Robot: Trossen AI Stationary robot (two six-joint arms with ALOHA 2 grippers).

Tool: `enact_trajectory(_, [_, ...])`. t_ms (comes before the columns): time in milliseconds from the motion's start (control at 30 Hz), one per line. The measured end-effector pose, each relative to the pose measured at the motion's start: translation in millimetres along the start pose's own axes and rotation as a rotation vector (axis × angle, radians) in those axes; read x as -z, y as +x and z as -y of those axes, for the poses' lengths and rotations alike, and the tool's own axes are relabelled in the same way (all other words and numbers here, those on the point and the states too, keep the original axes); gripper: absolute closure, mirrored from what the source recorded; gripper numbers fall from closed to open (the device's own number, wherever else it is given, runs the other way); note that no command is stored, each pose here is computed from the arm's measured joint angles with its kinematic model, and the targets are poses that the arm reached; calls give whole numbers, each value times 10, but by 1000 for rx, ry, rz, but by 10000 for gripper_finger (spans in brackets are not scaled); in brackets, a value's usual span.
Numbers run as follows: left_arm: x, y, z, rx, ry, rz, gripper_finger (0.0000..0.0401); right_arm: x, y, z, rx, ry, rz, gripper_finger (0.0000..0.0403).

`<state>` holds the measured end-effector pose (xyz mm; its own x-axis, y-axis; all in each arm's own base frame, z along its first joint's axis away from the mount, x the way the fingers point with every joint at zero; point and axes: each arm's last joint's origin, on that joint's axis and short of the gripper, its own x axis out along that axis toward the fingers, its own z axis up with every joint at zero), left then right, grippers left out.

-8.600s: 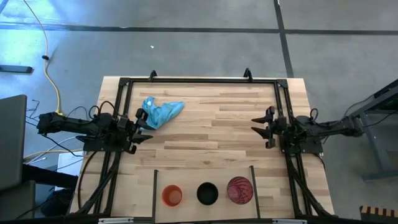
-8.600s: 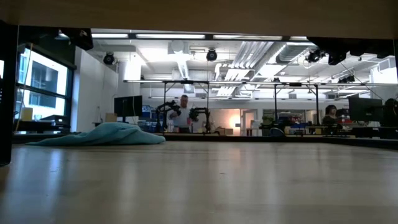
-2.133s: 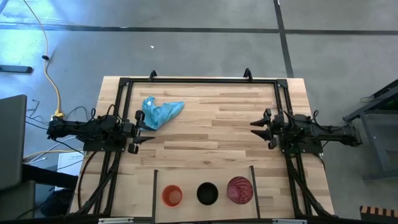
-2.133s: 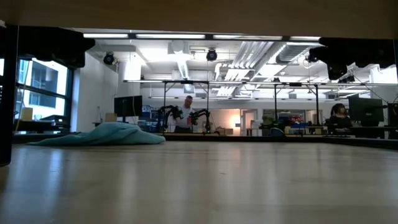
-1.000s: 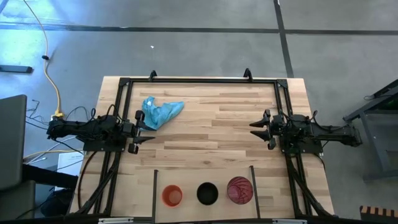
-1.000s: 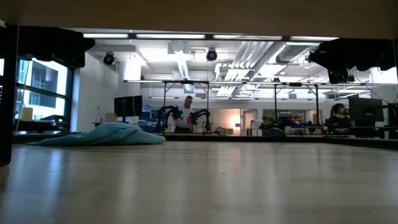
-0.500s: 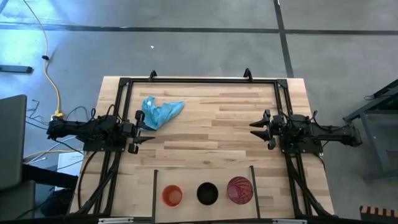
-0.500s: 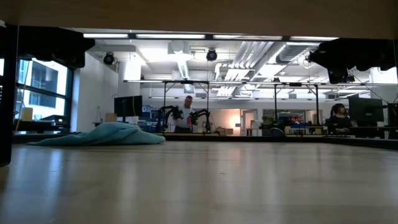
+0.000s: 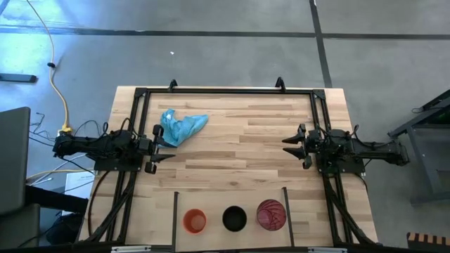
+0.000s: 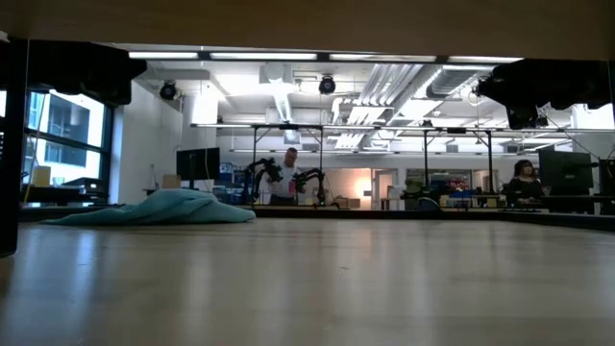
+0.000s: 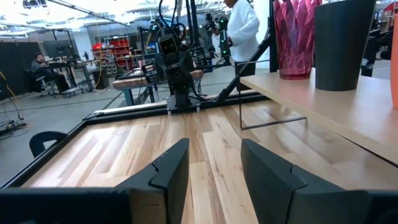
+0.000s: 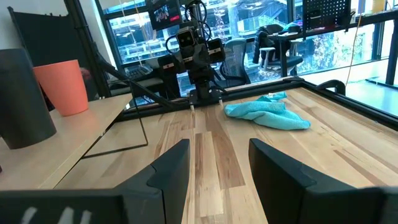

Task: Stack small to large cups/mugs on shelf
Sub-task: Return to Home Position

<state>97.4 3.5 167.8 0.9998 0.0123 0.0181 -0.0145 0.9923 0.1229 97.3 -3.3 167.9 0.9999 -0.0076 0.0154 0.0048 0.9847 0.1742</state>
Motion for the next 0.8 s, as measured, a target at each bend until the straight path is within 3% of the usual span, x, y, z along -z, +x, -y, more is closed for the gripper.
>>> enact_trajectory(800, [0,0,0,0,0,0,267,0,0,0,0,0,0,245])
